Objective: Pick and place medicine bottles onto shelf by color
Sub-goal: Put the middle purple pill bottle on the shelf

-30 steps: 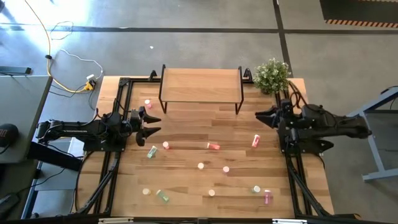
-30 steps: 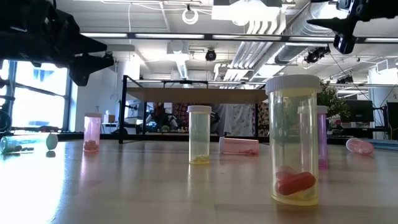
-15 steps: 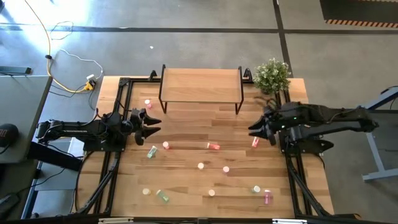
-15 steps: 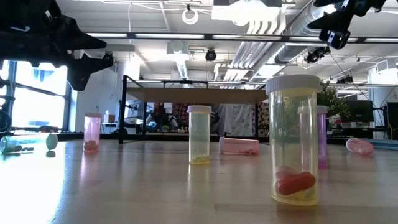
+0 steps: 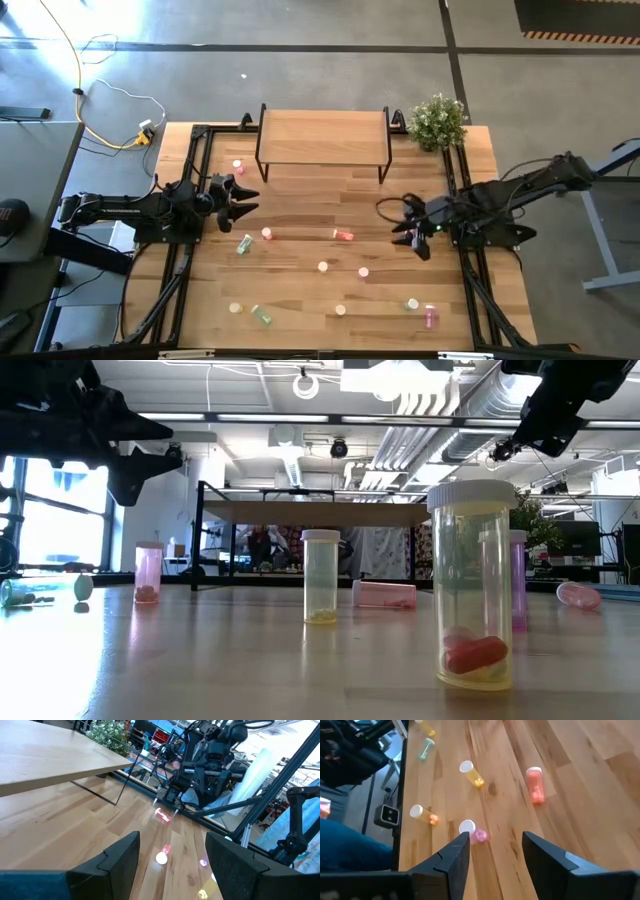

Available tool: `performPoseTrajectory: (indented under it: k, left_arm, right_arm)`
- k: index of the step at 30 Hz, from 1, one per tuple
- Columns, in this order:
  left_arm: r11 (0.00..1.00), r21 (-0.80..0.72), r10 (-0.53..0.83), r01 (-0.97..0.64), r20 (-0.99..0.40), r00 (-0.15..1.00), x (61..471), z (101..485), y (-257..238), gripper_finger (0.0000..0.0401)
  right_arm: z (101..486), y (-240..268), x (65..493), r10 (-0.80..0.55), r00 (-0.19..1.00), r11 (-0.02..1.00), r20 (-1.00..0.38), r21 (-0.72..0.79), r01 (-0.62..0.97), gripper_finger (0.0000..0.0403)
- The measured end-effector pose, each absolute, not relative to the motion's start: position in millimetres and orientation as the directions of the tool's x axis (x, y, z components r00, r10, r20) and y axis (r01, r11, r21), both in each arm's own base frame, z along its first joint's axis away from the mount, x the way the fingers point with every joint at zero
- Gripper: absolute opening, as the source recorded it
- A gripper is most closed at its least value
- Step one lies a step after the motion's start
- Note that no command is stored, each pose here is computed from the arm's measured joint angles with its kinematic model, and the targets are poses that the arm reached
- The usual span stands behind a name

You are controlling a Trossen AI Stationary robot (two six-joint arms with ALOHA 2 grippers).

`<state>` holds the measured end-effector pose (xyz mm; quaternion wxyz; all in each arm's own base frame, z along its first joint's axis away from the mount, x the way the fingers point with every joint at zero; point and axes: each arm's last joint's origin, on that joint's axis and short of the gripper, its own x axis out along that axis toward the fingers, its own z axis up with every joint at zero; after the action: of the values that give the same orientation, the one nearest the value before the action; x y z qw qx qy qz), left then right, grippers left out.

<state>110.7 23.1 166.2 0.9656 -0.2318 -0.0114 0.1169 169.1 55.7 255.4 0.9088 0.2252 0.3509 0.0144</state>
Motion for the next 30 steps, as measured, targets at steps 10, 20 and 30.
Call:
performPoseTrajectory:
  k: [10,20,30]
  left_arm:
    - [0.865,-0.45,0.231,-0.22,-0.032,0.972,111,166,23,0.0216]
    - [0.865,-0.45,0.231,-0.221,-0.032,0.972,111,166,23,0.0216]
    - [0.865,-0.45,0.231,-0.221,-0.032,0.972,111,166,23,0.0216]
  right_arm:
    - [232,100,187,0.176,0.724,0.941,-0.667,0.329,0.075,0.0173]
    - [211,122,209,0.218,0.72,0.956,-0.659,0.293,-0.022,0.0173]
    - [186,130,222,0.229,0.658,0.965,-0.717,0.255,-0.058,0.0173]
